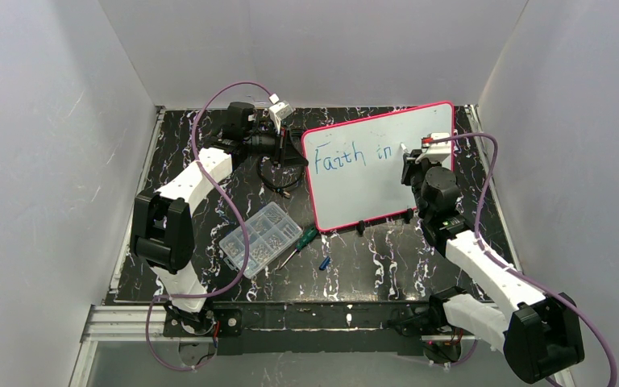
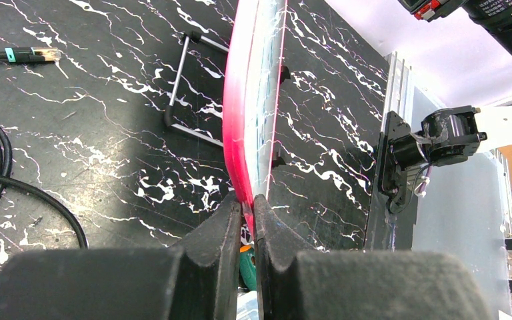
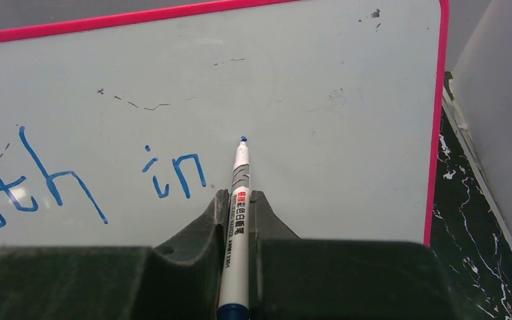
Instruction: Write a sentence on the whiteboard
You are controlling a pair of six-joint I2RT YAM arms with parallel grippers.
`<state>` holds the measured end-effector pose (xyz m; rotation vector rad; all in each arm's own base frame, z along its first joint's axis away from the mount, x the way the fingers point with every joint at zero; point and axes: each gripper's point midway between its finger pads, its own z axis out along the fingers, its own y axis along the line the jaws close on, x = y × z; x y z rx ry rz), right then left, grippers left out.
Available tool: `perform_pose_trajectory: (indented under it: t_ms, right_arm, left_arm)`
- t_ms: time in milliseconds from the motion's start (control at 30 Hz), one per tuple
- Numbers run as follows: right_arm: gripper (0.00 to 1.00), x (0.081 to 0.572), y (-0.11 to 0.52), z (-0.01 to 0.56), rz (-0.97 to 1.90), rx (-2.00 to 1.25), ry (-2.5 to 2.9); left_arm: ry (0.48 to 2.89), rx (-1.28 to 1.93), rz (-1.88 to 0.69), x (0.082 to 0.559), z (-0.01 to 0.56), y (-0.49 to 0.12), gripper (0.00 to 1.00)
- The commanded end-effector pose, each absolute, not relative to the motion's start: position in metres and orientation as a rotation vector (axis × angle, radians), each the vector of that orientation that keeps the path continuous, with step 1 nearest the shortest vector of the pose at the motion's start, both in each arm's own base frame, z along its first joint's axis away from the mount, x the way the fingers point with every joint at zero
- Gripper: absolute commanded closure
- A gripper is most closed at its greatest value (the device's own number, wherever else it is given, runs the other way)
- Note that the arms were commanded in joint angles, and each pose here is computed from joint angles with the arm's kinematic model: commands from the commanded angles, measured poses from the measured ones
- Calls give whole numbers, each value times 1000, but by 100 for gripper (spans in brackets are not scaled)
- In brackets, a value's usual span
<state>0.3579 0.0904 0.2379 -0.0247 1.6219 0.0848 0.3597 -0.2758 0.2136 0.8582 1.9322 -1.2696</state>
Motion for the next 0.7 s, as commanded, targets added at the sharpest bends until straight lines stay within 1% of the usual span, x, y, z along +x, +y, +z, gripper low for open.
perform_pose_trajectory:
  t_ms: [0,433,667]
  right_arm:
    - [99,364,89,269,93,8,1534]
    - [99,347,73,228,45,48,1624]
    - [99,350,73,227,35,35,1626]
  left_arm:
    - [1878,917,-1294,344,235,-279,100]
    - [1879,919,-1296,344,234,-280,100]
    - [1876,919,-1296,344,236,-279,100]
